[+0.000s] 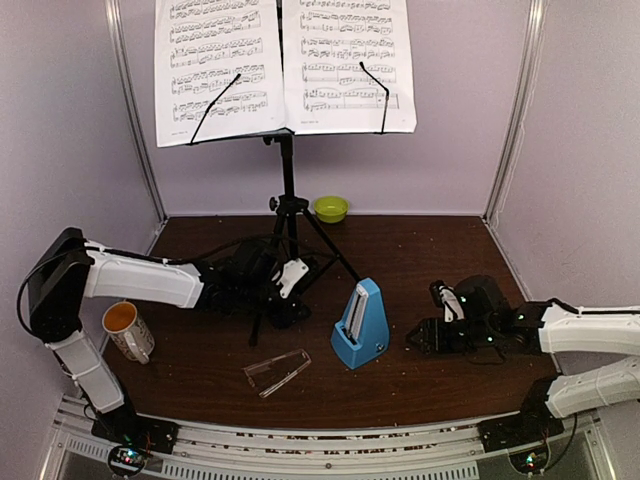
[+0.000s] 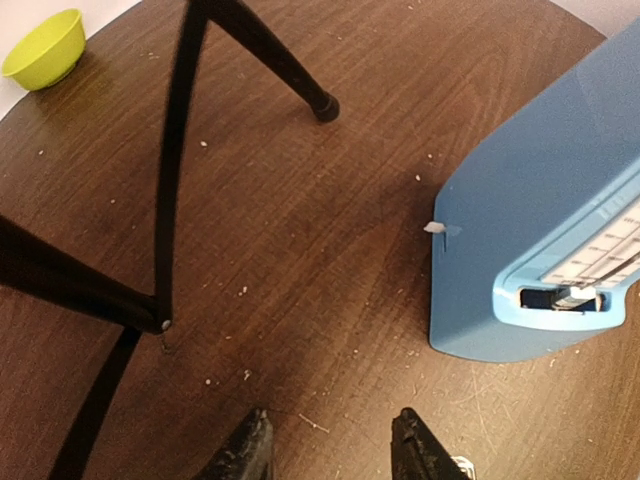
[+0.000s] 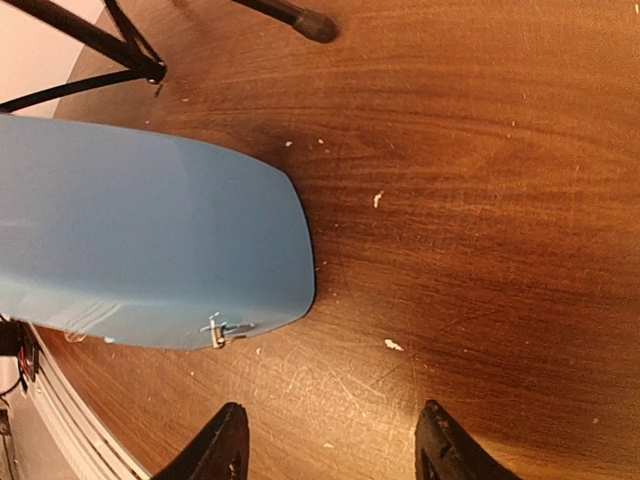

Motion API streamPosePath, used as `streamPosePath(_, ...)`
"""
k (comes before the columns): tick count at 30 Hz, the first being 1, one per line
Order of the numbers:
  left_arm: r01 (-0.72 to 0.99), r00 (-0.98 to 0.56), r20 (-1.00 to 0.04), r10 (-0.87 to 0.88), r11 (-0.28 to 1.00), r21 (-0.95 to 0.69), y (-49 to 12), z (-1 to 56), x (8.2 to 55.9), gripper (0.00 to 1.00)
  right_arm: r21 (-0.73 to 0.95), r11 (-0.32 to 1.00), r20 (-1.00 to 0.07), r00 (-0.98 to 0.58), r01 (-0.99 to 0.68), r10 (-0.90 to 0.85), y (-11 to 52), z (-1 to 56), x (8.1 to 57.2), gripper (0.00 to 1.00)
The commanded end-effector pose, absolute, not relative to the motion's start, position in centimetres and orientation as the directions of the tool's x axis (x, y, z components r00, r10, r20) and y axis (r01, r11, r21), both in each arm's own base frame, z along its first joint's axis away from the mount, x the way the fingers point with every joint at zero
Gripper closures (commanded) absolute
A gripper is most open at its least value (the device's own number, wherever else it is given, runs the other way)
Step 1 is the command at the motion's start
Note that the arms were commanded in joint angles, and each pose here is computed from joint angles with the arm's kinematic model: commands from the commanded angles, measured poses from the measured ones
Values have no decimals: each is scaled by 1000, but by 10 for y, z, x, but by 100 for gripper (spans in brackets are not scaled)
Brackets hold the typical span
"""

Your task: Set up the instrument practice props

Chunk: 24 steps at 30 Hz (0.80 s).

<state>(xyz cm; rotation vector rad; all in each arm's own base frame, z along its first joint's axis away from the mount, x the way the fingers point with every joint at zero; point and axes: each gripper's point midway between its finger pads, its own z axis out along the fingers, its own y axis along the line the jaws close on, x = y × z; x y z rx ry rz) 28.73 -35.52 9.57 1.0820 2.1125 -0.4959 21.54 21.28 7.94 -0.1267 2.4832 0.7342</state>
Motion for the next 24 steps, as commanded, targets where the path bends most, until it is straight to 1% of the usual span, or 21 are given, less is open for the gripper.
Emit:
streamPosePath(1,837,-332,-786,521,548,9,-374,107,304,60,497,835,-524,-848,-237,71,223,74,224,45)
streamPosePath(8,854,-328,-812,483,519,-36,-393,107,305,65,502,827,-513,-857,-254,48,240,72,234,54)
streamPosePath(15,881,-305,-798,520,472,-29,-409,95,298,69,507,817,-508,-861,-276,25,253,72,242,57)
streamPosePath(19,900,-283,-797,533,435,-28,-419,93,287,70,507,811,-504,-864,-292,5,263,72,248,59)
streamPosePath(24,931,-248,-796,553,364,-36,-435,92,260,72,494,815,-507,-862,-303,-13,272,73,258,62)
